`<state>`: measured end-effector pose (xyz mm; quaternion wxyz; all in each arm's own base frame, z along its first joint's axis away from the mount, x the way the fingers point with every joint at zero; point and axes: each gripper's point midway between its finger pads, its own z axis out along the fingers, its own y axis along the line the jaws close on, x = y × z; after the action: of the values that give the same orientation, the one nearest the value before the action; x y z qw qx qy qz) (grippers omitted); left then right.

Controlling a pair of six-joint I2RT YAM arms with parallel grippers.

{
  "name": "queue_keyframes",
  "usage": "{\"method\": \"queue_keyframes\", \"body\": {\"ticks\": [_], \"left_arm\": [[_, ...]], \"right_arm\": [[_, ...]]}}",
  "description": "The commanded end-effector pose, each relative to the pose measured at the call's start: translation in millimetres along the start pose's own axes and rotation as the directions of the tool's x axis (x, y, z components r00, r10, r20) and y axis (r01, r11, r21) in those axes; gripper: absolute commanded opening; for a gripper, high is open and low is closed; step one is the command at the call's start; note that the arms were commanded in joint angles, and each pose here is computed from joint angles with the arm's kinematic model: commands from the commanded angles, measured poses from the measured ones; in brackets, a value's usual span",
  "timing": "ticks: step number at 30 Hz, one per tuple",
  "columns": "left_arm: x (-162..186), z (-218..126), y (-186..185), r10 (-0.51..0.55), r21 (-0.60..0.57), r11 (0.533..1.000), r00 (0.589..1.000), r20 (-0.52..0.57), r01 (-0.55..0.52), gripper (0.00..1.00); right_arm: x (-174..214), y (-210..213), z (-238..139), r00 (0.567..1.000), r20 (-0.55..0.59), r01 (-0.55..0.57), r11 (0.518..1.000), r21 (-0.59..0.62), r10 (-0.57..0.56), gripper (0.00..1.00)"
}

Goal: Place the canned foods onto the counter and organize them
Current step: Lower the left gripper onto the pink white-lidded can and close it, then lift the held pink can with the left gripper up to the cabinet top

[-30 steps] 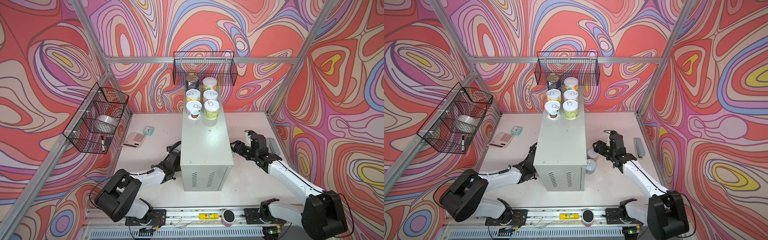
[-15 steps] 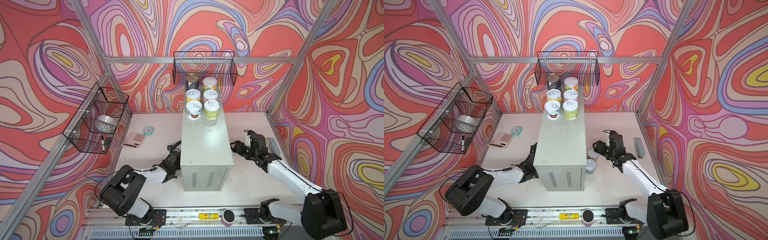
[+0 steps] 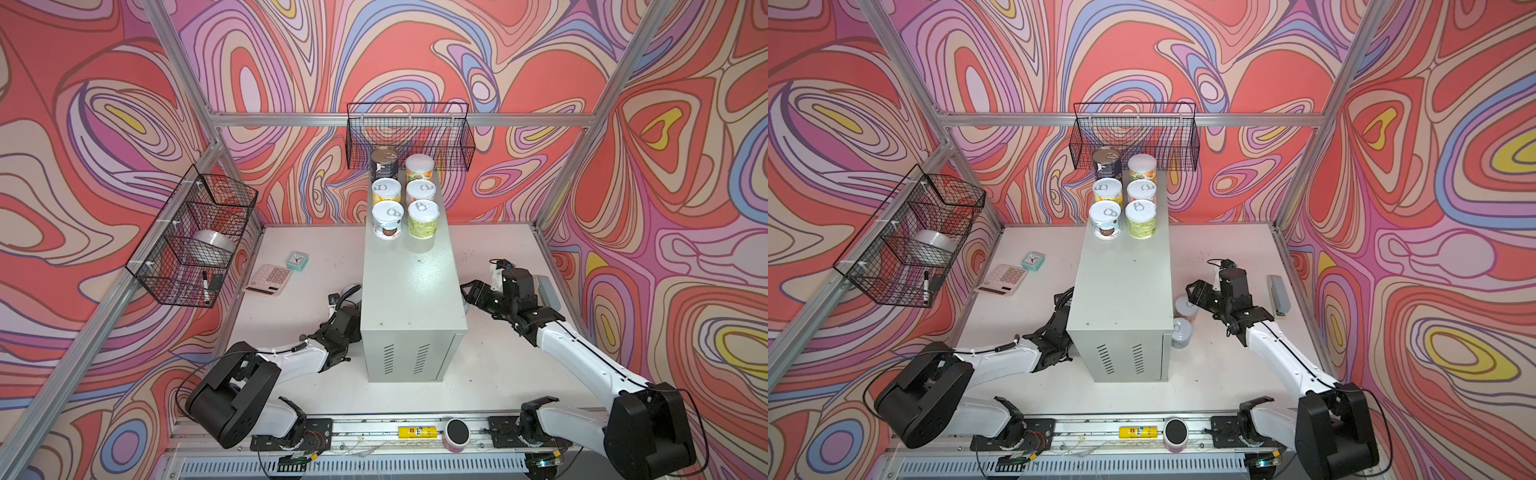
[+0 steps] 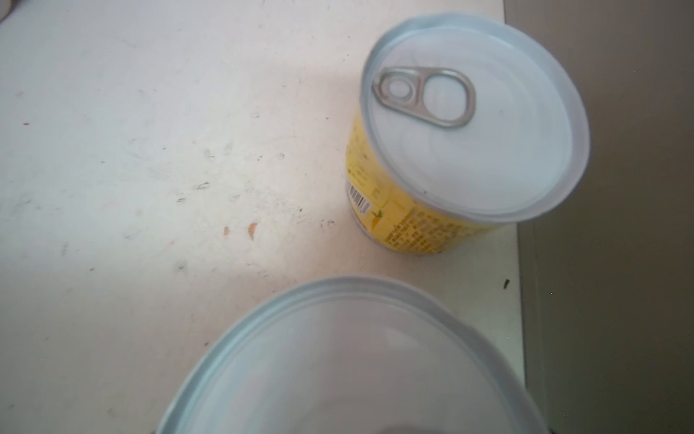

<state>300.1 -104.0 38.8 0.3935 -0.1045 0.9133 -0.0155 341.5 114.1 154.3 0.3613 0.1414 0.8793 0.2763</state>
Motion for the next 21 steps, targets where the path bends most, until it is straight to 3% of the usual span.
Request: {"method": "queue_keyframes", "body": {"ticks": [1,10,21], "left_arm": [[-23,-20,5,-0.010,-0.040,0.999,0.999,0.047,0.012,0.00],[-80,-103,29,-0.013,-0.071,0.997,0.989,0.148,0.024,0.00],[-194,-228,30,0.066,-0.035,0.998,0.934,0.351,-0.058,0.00]], "right_arm": [[-10,3,-7,0.999,0.041,0.006,1.000,0.003,-0.006,0.72],[-11,-2,-16,0.997,0.074,0.014,1.000,0.026,-0.016,0.72],[-12,-8,-24,0.991,0.130,0.026,0.999,0.039,-0.031,0.73]]}}
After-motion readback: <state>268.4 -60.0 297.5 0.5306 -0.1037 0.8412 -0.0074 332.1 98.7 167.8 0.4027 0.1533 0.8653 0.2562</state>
